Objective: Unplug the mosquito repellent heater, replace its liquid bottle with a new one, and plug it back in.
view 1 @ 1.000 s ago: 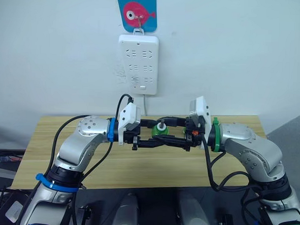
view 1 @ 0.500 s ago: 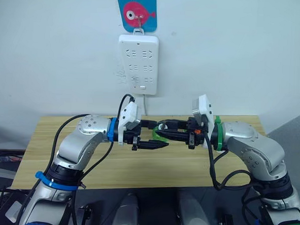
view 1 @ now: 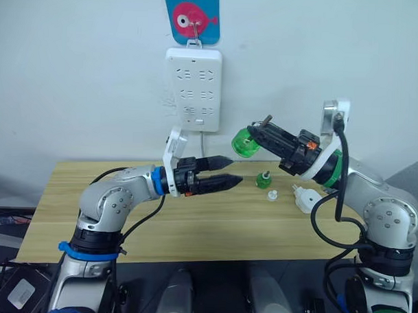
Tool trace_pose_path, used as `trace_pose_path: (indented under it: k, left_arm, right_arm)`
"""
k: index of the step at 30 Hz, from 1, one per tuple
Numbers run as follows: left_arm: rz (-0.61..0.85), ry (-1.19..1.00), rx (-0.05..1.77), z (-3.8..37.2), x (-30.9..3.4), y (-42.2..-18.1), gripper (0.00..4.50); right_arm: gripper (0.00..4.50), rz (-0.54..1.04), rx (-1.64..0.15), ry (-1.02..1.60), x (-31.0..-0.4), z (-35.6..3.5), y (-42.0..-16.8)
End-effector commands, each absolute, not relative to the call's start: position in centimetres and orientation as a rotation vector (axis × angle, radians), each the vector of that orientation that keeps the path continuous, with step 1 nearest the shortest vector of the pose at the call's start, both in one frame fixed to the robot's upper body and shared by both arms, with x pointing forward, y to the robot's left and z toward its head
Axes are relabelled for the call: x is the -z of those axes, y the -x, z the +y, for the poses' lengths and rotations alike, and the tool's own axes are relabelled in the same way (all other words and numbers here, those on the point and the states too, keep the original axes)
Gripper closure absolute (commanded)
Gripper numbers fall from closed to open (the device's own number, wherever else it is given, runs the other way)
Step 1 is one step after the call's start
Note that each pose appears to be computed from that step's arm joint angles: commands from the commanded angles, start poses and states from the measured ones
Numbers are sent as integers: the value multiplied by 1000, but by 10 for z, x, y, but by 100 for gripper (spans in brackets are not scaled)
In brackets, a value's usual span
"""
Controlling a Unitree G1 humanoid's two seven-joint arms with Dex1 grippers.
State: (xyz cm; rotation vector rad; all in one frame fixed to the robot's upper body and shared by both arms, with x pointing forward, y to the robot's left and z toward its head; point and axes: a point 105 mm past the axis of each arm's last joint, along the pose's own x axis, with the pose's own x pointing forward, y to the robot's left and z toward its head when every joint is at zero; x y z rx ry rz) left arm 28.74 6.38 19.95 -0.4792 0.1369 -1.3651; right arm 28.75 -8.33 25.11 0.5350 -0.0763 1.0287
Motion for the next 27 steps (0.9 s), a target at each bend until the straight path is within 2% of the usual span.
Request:
trace_pose_path:
  k: [1, 13, 27]
  left_arm:
    - [78, 592, 1366, 59, -226, -284, 0]
    - [22, 829, 1324, 42, -261, -285, 0]
    - [56, 959, 1333, 43, -264, -285, 0]
  right_arm:
    - [366, -113, -998, -724, -268, -88, -279]
    - [366, -43, -969, -1079, -282, -89, -277]
    - [366, -22, -991, -1078, -281, -82, -272]
